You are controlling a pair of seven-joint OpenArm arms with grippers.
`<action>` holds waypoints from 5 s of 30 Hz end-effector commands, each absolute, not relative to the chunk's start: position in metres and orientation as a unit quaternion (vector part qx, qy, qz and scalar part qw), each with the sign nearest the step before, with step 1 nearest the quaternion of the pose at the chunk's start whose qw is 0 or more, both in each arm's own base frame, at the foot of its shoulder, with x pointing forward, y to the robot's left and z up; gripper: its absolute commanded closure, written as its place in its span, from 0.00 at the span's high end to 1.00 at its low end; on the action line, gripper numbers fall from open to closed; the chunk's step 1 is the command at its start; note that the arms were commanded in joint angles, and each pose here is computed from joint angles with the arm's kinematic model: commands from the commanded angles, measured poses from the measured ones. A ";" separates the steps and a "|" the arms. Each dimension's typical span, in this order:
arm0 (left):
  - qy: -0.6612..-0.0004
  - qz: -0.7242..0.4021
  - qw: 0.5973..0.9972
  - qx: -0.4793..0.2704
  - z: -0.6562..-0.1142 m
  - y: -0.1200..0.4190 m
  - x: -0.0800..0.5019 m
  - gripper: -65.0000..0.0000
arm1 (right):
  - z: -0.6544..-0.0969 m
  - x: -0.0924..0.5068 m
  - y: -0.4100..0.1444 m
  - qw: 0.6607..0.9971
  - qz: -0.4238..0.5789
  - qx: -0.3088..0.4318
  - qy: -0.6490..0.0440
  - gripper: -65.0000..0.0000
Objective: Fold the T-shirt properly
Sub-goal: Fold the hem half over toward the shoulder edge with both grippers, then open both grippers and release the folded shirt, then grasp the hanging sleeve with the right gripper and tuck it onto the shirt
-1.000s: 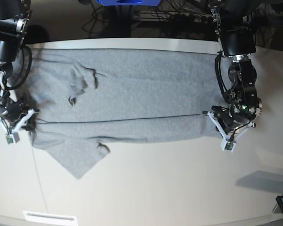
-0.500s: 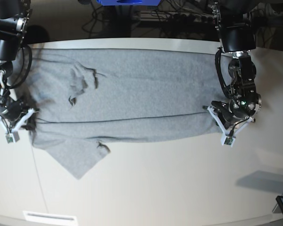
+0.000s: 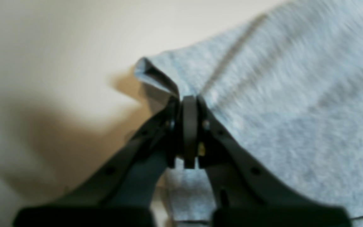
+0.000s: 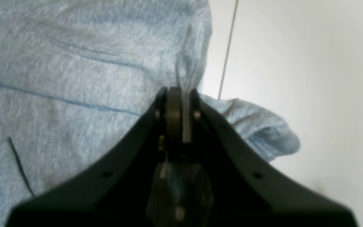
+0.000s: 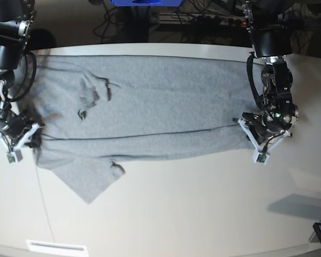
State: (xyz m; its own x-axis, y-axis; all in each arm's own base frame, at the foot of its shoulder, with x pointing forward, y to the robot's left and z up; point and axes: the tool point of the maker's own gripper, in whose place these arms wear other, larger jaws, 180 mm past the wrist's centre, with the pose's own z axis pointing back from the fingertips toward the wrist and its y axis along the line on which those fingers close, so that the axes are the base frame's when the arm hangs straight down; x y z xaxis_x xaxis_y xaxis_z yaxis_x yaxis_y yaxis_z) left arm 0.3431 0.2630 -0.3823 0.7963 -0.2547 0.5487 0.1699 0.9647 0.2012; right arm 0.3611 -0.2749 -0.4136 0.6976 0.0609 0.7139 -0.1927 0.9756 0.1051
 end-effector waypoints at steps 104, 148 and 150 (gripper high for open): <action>-0.376 -0.039 0.912 0.158 -0.305 0.352 0.343 0.46 | -0.390 0.504 -0.164 0.893 0.055 0.166 -0.415 0.75; -0.365 -0.026 0.919 0.145 -0.316 0.355 0.349 0.47 | -0.372 0.463 -0.172 0.908 0.141 0.080 -0.386 0.00; -0.365 -0.027 0.919 0.145 -0.316 0.354 0.350 0.47 | -0.367 0.459 -0.176 0.907 0.135 0.078 -0.391 0.00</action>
State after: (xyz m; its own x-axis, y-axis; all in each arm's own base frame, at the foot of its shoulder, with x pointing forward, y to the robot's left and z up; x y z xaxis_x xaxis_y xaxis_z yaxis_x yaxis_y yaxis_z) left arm 0.3401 0.3483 -0.3346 0.7657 -0.1436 0.6269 -0.0398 0.9623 0.2690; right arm 0.4398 -0.1697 -0.3938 0.7112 0.1939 0.6757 -0.3122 0.9483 0.0565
